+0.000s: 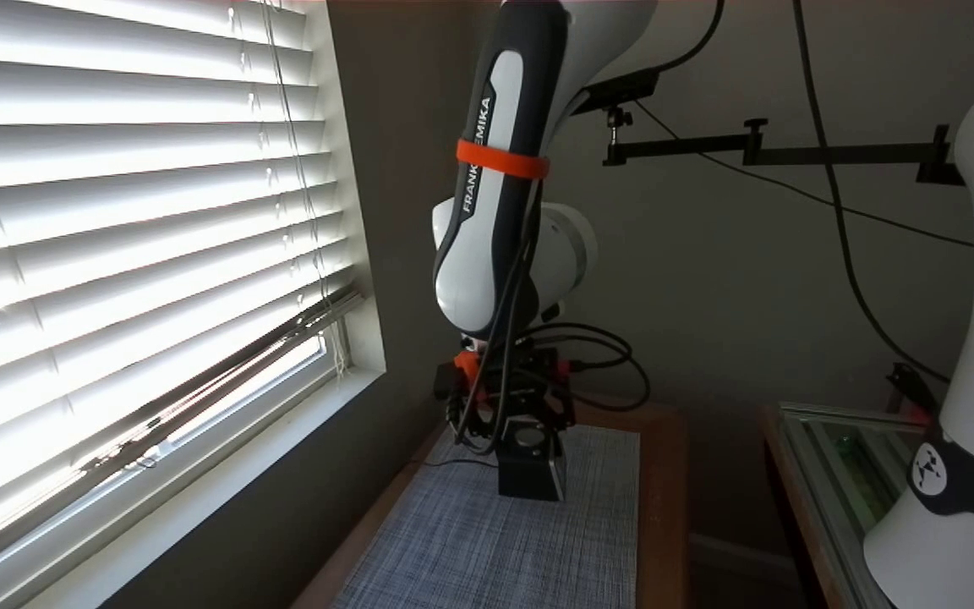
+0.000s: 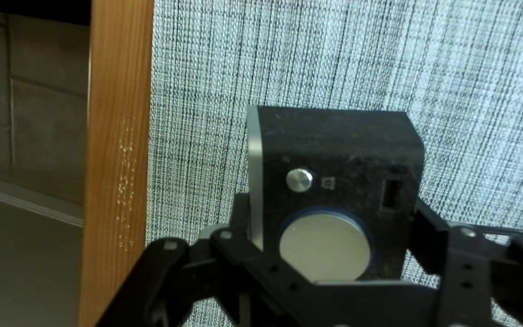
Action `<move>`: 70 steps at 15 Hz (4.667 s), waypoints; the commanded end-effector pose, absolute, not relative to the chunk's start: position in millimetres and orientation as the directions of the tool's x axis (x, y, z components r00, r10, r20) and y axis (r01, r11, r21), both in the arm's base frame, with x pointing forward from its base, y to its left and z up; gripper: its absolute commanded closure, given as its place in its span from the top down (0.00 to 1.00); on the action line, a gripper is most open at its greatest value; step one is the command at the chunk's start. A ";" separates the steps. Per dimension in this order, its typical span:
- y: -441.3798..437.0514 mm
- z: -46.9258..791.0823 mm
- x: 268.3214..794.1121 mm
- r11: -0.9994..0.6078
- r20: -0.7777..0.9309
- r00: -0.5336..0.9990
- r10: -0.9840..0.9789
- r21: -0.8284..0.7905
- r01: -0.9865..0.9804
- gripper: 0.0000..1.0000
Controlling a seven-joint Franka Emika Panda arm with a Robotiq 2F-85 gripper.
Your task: Put the alarm clock in the middle of the placemat.
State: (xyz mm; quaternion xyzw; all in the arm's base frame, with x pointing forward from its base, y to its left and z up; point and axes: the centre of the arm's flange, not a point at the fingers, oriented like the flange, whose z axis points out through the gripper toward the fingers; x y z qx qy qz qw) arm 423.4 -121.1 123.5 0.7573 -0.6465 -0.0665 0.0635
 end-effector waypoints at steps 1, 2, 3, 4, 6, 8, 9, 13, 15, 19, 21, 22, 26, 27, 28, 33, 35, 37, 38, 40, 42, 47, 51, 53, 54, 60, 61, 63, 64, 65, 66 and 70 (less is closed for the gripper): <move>-107.5 145.9 404.4 -0.122 -0.049 0.116 -0.992 0.144 -0.982 0.56; -105.4 147.6 402.4 -0.121 -0.057 0.114 -0.992 0.140 -0.983 0.56; -103.7 149.0 401.0 -0.117 -0.058 0.110 -0.992 0.138 -0.983 0.56; -101.9 149.9 399.7 -0.114 -0.066 0.105 -0.992 0.141 -0.983 0.56; -98.7 151.0 397.2 -0.111 -0.074 0.101 -0.992 0.146 -0.983 0.56; -87.4 129.0 402.2 -0.122 -0.071 0.112 -0.991 0.148 -0.981 0.56; -83.1 126.5 402.9 -0.118 -0.073 0.108 -0.992 0.149 -0.982 0.56; -71.0 110.1 406.0 -0.101 -0.083 0.088 -0.993 0.167 -0.981 0.56; -74.6 106.0 404.9 -0.084 -0.071 0.073 -0.995 0.164 -0.983 0.56; -89.5 104.3 407.1 -0.040 -0.025 0.037 -0.999 0.127 -0.991 0.56; -93.7 102.8 408.8 -0.029 -0.013 0.028 -1.000 0.106 -0.994 0.56; -93.9 101.8 409.8 -0.029 -0.009 0.028 -1.000 0.103 -0.994 0.56; -93.1 99.5 412.8 -0.033 0.000 0.033 -0.999 0.099 -0.995 0.56; -92.9 99.1 413.6 -0.032 -0.001 0.032 -0.999 0.098 -0.995 0.56; -93.1 98.2 414.7 -0.031 0.002 0.031 -1.000 0.095 -0.995 0.56; -93.2 87.0 422.6 -0.028 0.003 0.028 -1.000 0.102 -0.994 0.56; -92.2 80.1 426.0 -0.028 0.002 0.028 -1.000 0.111 -0.993 0.56; -91.8 76.0 428.4 -0.024 0.003 0.024 -1.000 0.112 -0.993 0.56; -91.7 74.2 429.6 -0.022 0.005 0.022 -1.000 0.113 -0.993 0.56; -91.8 71.8 431.5 -0.015 0.008 0.016 -1.000 0.114 -0.993 0.56; -92.2 71.1 433.4 -0.008 0.008 0.009 -1.000 0.112 -0.994 0.56; -89.7 75.9 433.0 -0.010 0.002 0.010 -1.000 0.111 -0.994 1.00; -87.2 88.8 429.5 -0.017 -0.001 0.017 -1.000 0.100 -0.995 1.00; -86.0 102.3 427.5 -0.023 0.008 0.024 -1.000 0.095 -0.995 1.00; -85.9 108.7 427.0 -0.024 0.009 0.025 -1.000 0.091 -0.996 1.00; -83.2 161.6 425.6 -0.035 0.040 0.036 -0.999 0.028 -0.999 1.00; -82.9 168.4 425.8 -0.038 0.042 0.039 -0.998 0.019 -0.999 1.00; -80.5 184.4 424.8 -0.042 0.052 0.041 -0.998 -0.002 -0.999 1.00; -81.0 192.0 424.3 -0.045 0.057 0.044 -0.997 -0.012 -0.999 1.00; -81.3 198.2 423.8 -0.050 0.064 0.049 -0.997 -0.018 -0.999 1.00; -80.9 204.7 423.2 -0.062 0.062 0.061 -0.996 -0.013 -0.998 1.00; -75.8 226.2 420.6 -0.086 0.070 0.086 -0.994 0.003 -0.996 1.00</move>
